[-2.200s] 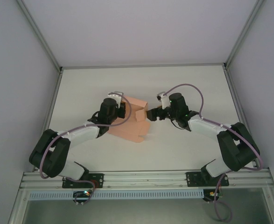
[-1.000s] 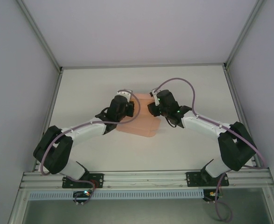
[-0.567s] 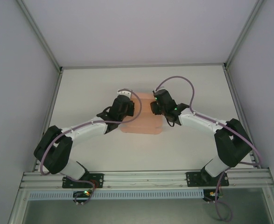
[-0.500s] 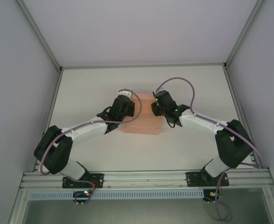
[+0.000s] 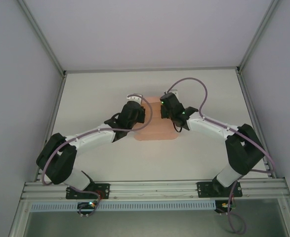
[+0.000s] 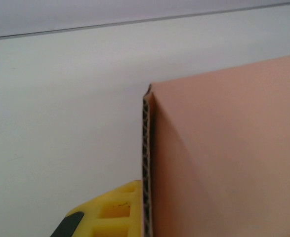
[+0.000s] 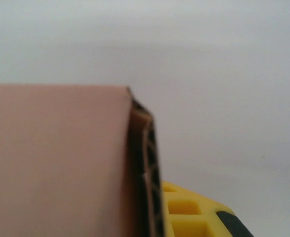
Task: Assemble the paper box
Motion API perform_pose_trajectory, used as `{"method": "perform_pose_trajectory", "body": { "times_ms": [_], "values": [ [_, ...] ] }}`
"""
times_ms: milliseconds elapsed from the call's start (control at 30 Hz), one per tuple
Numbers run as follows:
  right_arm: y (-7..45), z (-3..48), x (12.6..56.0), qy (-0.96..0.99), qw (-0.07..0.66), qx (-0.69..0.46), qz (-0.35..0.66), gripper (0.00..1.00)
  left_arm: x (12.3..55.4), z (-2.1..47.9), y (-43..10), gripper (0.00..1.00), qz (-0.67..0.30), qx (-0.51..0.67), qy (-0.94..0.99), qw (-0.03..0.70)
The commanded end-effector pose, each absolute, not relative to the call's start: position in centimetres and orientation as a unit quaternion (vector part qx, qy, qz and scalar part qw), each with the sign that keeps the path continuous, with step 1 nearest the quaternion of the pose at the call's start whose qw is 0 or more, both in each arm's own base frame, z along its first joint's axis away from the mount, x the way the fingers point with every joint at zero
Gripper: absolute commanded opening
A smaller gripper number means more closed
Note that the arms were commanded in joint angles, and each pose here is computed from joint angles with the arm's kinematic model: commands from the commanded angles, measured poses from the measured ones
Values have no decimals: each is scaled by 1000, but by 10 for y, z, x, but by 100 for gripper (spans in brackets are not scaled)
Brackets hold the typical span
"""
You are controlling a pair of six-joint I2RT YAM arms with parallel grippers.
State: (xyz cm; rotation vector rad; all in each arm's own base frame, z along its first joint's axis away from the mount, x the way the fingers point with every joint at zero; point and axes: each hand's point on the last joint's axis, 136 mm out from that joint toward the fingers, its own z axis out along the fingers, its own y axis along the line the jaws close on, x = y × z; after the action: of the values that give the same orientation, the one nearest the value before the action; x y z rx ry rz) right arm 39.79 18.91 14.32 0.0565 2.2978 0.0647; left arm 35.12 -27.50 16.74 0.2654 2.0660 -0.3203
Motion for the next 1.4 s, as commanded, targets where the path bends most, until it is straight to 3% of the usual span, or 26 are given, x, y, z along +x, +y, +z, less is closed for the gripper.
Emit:
{"method": "perform_pose_trajectory", "body": {
  "times_ms": [0,367,467,567,667,800,1000,1367],
  "values": [
    [116,141,401,888,416,160,-112,0,360,169,-257,0,-98,63,861,495],
    [97,155,399,871,418,199,-162,0,361,168,-262,0,-100,57,866,486],
    [108,160,411,873,437,129,-176,18,361,165,-264,0,-102,64,868,481],
    [148,152,422,889,453,20,-67,21,362,165,-261,0,-94,65,869,482],
    [176,159,416,883,464,-54,52,43,363,163,-259,0,-92,65,871,479],
    [209,185,392,856,466,-147,172,55,364,160,-258,0,-99,60,873,474],
    [221,193,372,846,452,-182,216,70,366,158,-259,0,-108,59,876,467],
    [206,168,381,870,432,-166,170,64,364,159,-262,0,-130,65,876,461]
  ]
}}
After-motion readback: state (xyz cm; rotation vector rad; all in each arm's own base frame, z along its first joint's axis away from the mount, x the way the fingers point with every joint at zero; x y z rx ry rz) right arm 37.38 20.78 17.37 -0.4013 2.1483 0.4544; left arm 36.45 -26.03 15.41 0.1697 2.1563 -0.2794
